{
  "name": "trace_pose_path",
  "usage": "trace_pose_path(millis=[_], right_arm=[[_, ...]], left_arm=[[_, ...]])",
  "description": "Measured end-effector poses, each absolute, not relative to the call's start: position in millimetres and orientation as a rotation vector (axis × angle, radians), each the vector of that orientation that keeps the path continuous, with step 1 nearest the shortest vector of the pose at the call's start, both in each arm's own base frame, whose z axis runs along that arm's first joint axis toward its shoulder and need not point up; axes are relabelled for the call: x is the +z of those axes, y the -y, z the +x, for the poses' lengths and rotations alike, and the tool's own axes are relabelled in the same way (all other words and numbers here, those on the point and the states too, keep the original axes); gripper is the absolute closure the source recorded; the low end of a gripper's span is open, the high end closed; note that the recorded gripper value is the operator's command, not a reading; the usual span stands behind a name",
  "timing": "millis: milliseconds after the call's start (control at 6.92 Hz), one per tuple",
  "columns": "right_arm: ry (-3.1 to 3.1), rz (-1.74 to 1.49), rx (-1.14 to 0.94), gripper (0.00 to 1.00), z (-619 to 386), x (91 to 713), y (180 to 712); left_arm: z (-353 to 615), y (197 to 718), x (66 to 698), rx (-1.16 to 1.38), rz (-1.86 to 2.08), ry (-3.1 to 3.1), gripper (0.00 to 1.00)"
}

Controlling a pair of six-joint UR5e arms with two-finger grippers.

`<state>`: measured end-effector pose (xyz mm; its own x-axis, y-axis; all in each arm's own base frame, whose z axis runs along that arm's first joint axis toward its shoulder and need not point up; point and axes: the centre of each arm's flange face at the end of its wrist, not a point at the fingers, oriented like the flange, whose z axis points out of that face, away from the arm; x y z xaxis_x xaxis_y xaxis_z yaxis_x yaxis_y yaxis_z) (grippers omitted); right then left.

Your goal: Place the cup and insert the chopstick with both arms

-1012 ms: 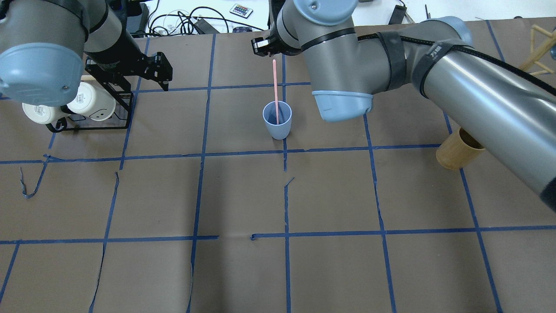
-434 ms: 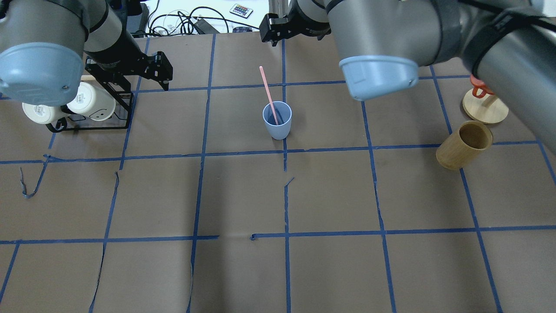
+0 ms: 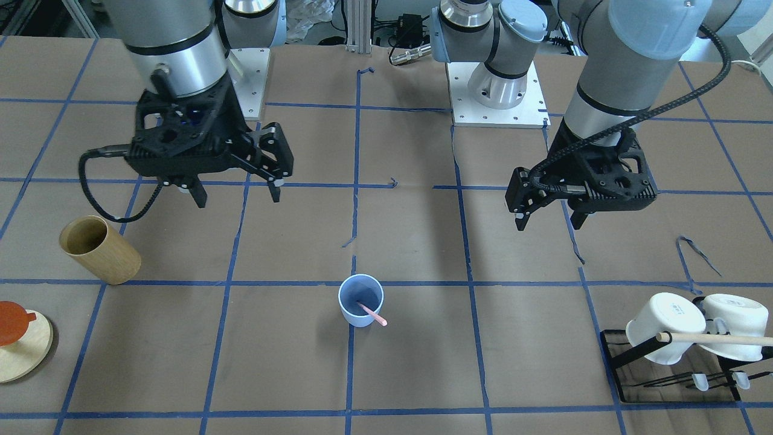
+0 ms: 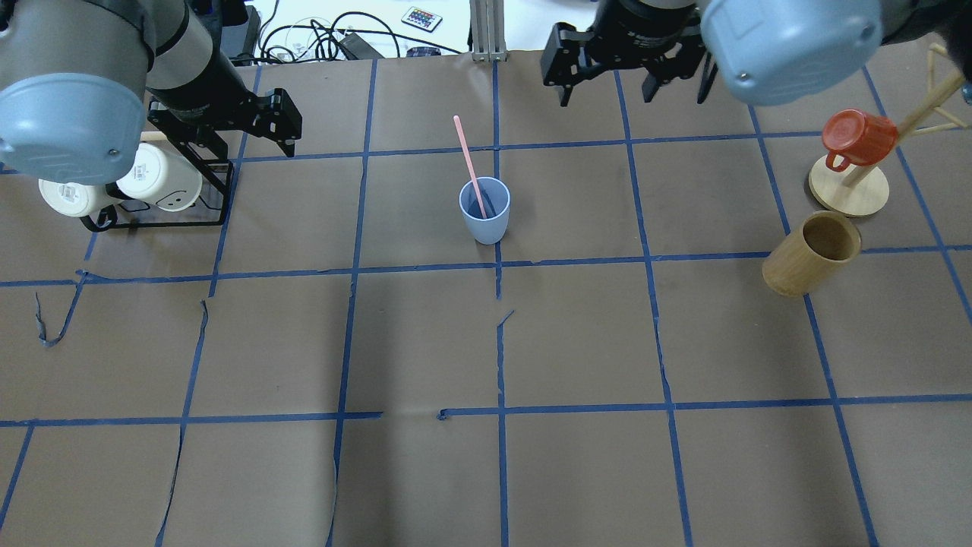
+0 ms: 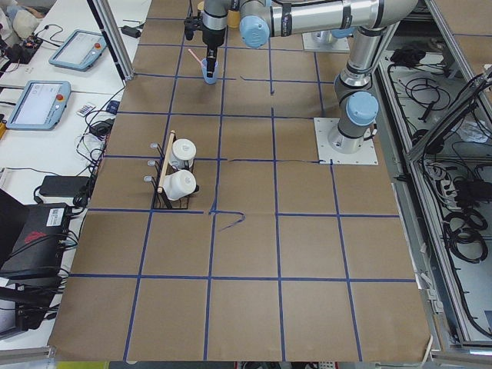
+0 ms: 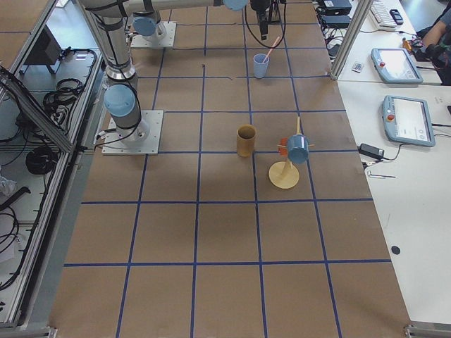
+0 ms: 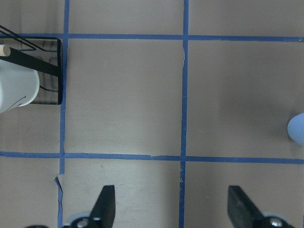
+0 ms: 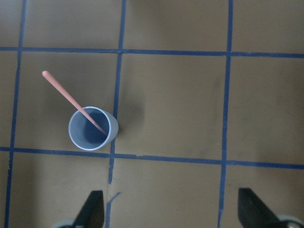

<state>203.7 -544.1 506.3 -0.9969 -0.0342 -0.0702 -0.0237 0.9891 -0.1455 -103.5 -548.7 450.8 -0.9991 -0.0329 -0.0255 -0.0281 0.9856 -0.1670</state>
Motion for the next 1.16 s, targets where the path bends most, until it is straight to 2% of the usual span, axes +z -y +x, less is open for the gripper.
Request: trace_pose_path(millis=[289, 578, 1157], right_arm=[[-3.093, 0.016, 0.018, 0.0, 147.8, 499.0, 536.2], [-3.113, 0.056, 0.155, 0.0, 116.7, 496.3, 524.2], [-3.113, 0.103, 0.225, 0.0, 106.1, 494.5, 516.7]], left_arm=[[-103.8, 548.5, 453.0, -0.266, -0.054, -3.097, 0.11], [-108.2, 543.8, 458.5, -0.268, -0.065, -3.095, 0.1], [-116.4, 533.9, 466.8, -0.262, -0.082, -3.117, 0.08]])
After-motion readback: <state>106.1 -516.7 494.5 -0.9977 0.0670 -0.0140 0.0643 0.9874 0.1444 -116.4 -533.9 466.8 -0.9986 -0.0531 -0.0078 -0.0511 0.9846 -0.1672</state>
